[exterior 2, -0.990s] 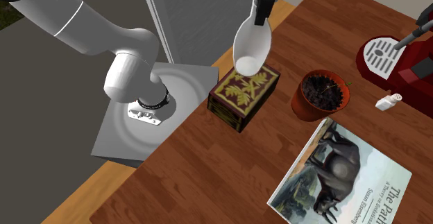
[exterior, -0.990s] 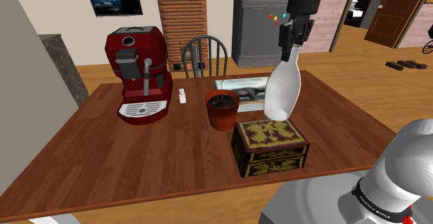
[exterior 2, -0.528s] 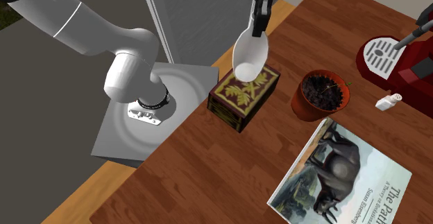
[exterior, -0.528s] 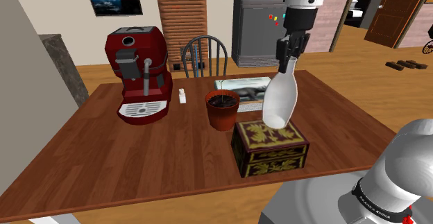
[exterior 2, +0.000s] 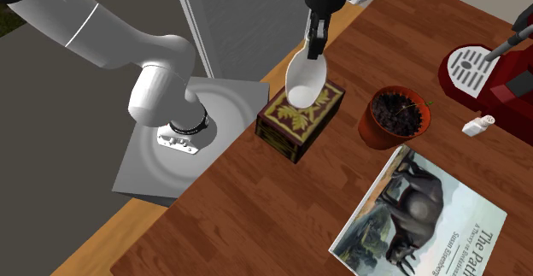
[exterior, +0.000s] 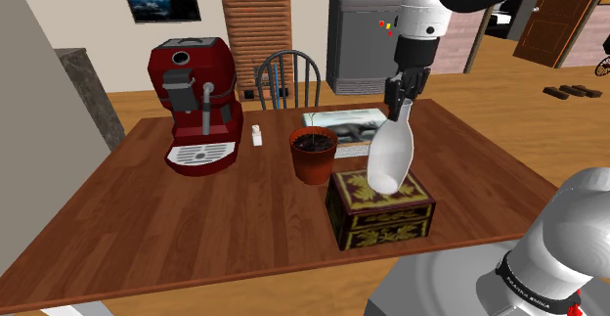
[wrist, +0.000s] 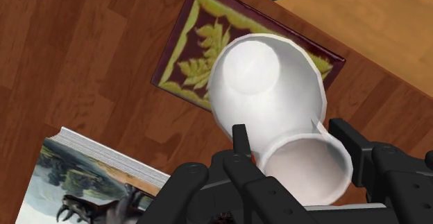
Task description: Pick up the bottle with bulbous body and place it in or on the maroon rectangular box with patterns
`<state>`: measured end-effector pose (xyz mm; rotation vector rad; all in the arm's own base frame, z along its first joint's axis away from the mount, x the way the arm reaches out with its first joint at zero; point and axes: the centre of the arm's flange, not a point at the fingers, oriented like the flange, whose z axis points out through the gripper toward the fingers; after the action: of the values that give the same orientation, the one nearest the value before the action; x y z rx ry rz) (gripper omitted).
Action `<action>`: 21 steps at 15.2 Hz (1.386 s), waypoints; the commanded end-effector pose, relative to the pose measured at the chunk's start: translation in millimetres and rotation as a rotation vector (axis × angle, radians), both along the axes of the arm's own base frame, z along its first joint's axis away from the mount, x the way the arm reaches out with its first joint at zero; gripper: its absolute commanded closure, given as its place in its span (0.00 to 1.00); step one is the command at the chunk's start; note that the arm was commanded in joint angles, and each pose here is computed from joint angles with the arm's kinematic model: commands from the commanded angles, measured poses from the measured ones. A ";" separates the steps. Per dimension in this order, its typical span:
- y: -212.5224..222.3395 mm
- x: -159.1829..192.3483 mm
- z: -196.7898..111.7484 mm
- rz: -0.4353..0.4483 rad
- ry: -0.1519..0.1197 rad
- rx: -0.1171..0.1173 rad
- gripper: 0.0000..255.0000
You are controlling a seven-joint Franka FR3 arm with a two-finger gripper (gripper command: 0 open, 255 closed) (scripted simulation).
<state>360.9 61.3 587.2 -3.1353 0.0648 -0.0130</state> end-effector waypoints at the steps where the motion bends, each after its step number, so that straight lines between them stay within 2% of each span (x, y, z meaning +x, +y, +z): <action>1: -0.5 -0.5 -7.6 0.000 -0.001 0.000 1.00; 8: -0.4 -0.5 -7.5 0.000 -0.001 0.000 1.00; 9: -0.4 -0.5 -7.5 0.000 -0.001 0.000 0.00; 14: -0.4 -0.5 -7.5 0.000 -0.001 0.000 0.00; 18: -0.7 -1.0 42.5 0.000 -0.001 0.000 0.00; 21: -0.7 -1.0 42.5 0.000 -0.001 0.000 0.00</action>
<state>360.0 60.3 627.6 -3.1353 0.0648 -0.0156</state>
